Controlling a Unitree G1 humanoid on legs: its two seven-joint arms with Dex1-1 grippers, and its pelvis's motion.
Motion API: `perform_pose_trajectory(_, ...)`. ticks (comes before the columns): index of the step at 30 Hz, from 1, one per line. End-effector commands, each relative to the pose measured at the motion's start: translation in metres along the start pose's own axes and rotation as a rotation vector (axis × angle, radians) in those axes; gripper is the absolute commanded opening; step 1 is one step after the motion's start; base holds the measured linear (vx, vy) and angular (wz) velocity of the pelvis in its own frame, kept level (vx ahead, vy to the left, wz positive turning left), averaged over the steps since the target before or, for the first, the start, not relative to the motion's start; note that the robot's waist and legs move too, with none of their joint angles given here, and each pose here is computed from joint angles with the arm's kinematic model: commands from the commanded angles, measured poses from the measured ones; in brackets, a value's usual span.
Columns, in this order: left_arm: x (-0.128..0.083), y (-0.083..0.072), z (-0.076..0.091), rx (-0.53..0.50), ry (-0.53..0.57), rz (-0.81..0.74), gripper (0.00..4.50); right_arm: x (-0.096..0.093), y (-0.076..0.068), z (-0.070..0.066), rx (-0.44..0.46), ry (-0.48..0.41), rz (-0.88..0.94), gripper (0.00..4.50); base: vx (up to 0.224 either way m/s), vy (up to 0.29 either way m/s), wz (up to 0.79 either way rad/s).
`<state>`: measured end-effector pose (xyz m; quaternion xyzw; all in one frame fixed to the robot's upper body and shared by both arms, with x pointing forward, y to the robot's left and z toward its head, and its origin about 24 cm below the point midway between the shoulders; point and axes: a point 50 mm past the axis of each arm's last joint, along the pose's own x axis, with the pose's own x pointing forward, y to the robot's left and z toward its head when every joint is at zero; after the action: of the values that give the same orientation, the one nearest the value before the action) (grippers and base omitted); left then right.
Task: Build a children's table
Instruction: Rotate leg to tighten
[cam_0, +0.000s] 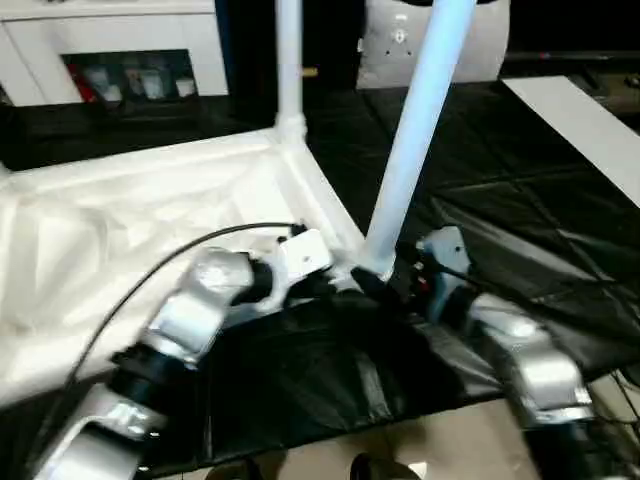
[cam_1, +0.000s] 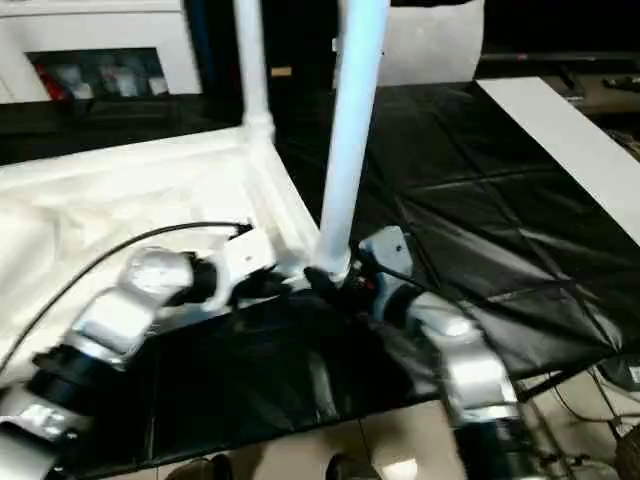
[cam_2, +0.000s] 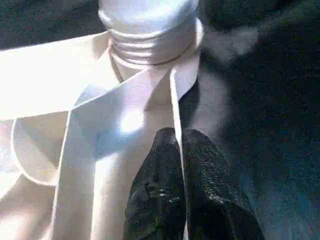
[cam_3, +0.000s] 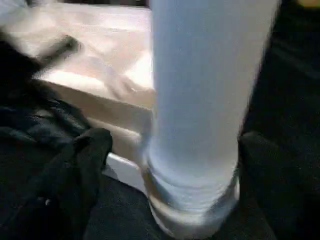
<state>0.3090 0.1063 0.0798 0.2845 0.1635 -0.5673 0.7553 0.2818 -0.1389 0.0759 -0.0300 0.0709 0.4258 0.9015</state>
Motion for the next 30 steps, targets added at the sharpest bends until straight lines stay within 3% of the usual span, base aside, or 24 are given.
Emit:
perform_pose_trajectory(1, 0.004, -0.013, -0.005, 0.091, 0.028, -0.164, 0.00, -0.009, 0.003, 0.003, -0.021, 0.004, 0.108, 4.45, 0.000, 0.000, 0.00)
perform_pose_trajectory(5, -0.006, -0.013, -0.009, 0.113, 0.014, -0.313, 0.00, -0.020, 0.001, 0.003, -0.069, 0.076, 0.260, 4.45, 0.000, 0.000, 0.00)
perform_pose_trajectory(12, -0.012, -0.012, -0.012, 0.178, 0.052, -0.440, 0.00, -0.021, 0.002, 0.001, -0.143, 0.160, 0.414, 4.45, 0.000, 0.000, 0.00)
perform_pose_trajectory(18, -0.017, -0.012, -0.012, 0.238, 0.063, -0.529, 0.00, -0.022, 0.002, 0.001, -0.131, 0.194, 0.516, 4.28, 0.000, 0.000, 0.00)
perform_pose_trajectory(19, -0.017, -0.012, -0.012, 0.244, 0.063, -0.531, 0.00, -0.022, 0.002, 0.001, -0.129, 0.195, 0.524, 3.99, 0.000, 0.000, 0.00)
perform_pose_trajectory(28, -0.016, -0.011, -0.009, 0.275, 0.061, -0.554, 0.00, -0.016, 0.010, -0.001, -0.136, 0.193, 0.582, 3.43, 0.000, 0.000, 0.00)
perform_pose_trajectory(30, -0.016, -0.010, -0.008, 0.278, 0.058, -0.556, 0.00, -0.015, 0.011, -0.002, -0.137, 0.194, 0.589, 3.04, 0.000, 0.000, 0.00)
